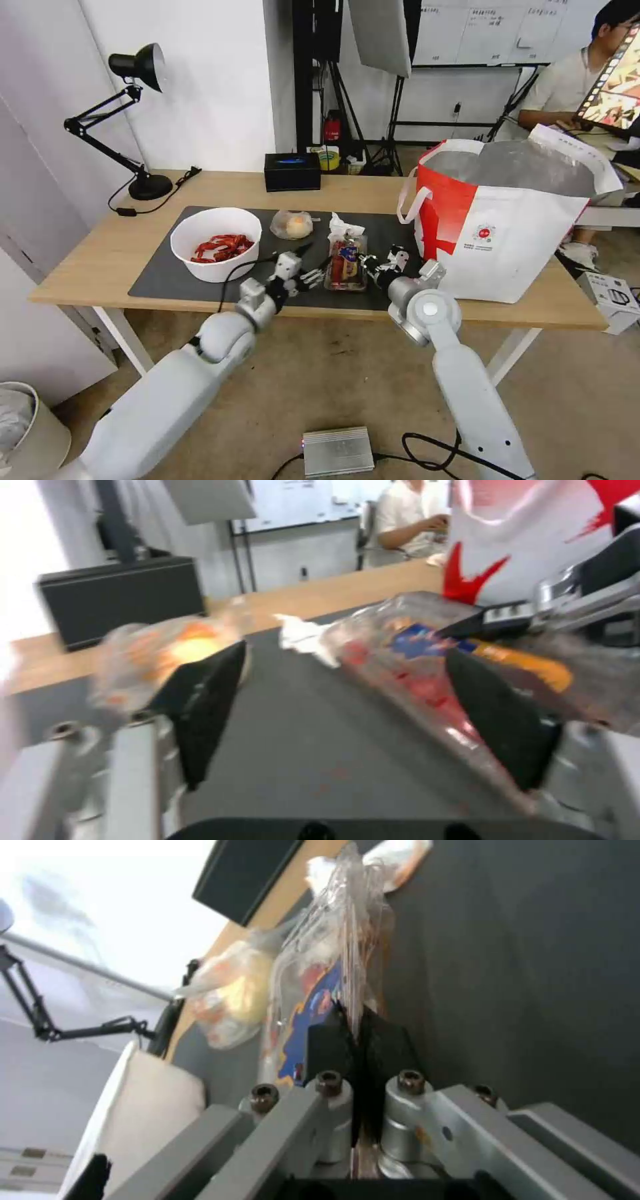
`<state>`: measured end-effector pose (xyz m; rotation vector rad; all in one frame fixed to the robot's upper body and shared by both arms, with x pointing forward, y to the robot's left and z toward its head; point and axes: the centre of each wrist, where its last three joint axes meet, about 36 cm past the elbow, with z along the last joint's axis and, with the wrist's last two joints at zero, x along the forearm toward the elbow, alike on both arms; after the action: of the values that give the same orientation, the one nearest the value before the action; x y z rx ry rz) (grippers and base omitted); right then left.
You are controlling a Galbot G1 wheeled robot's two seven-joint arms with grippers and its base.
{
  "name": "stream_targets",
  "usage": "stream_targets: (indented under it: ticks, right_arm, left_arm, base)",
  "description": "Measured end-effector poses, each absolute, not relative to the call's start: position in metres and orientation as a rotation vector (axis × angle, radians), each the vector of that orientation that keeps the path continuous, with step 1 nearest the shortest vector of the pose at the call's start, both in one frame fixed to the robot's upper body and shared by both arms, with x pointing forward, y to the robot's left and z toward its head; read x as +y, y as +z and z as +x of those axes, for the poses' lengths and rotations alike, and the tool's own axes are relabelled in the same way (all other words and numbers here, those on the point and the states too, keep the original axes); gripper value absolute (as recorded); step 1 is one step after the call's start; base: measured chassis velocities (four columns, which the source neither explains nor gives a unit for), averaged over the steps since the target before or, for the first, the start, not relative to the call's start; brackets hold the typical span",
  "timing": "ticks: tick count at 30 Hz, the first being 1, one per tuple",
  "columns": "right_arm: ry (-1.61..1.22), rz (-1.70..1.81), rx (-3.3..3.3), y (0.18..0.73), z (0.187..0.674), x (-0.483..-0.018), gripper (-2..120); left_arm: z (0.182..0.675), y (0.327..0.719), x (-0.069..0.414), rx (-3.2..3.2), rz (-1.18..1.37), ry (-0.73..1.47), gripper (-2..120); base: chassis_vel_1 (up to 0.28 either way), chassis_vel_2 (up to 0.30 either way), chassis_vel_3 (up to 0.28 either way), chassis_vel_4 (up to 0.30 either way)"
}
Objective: Pick up the trash from the table and place it into the takeout bag.
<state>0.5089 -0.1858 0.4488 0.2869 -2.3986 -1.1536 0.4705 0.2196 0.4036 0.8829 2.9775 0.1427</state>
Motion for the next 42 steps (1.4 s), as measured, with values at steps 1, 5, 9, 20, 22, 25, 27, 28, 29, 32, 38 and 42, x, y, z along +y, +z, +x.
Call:
stream_targets:
  ticks: [1,5,9,20,22,25,27,28,29,32,38,42]
  right_arm:
    - [-1.154,0.287,-2.399,0.449,0.509,-0.186,0]
    - [-1.14,0.318,-2.422,0.458,0.503,-0.184,0]
    - [-1.128,0.343,-2.439,0.465,0.497,-0.183,0]
    - [-1.076,0.445,-2.541,0.493,0.466,-0.198,0]
    - [-1.078,0.471,-2.561,0.498,0.461,-0.201,0]
    - [-1.092,0.5,-2.597,0.504,0.453,-0.205,0]
    - [-1.109,0.529,-2.64,0.511,0.446,-0.209,0]
    - [-1.112,0.538,-2.651,0.513,0.444,-0.211,0]
    - [-1.112,0.538,-2.651,0.513,0.444,-0.211,0]
    - [-1.121,0.569,-2.694,0.518,0.438,-0.216,0]
    - [-1.138,0.623,-2.801,0.538,0.426,-0.229,0]
    - [-1.163,0.642,-2.92,0.574,0.414,-0.251,0]
  left_arm:
    - [0.47,0.404,0.22,2.978,0.883,0.143,86]
    - [0.451,0.408,0.237,2.996,0.839,0.132,98]
    - [0.436,0.409,0.243,3.008,0.826,0.12,100]
    - [0.4,0.399,0.246,3.05,0.815,0.086,100]
    - [0.396,0.398,0.246,3.052,0.81,0.083,100]
    - [0.391,0.397,0.25,3.057,0.793,0.08,100]
    - [0.386,0.394,0.253,3.066,0.775,0.077,100]
    - [0.384,0.393,0.254,3.069,0.77,0.077,100]
    - [0.384,0.393,0.254,3.069,0.77,0.077,100]
    - [0.38,0.39,0.256,3.075,0.758,0.078,100]
    - [0.368,0.384,0.258,3.092,0.733,0.071,100]
    - [0.36,0.381,0.26,3.104,0.725,0.084,100]
  base:
    - [0.0,0.0,0.0,0.0]
    - [0.0,0.0,0.0,0.0]
    - [0.0,0.0,0.0,0.0]
    - [0.0,0.0,0.0,0.0]
    - [0.0,0.0,0.0,0.0]
    - [0.0,0.0,0.0,0.0]
    - [0.0,0.0,0.0,0.0]
    - [0.0,0.0,0.0,0.0]
    - [0.0,0.0,0.0,0.0]
    - [0.0,0.0,0.0,0.0]
    - [0.0,0.0,0.0,0.0]
    - [0.0,0.0,0.0,0.0]
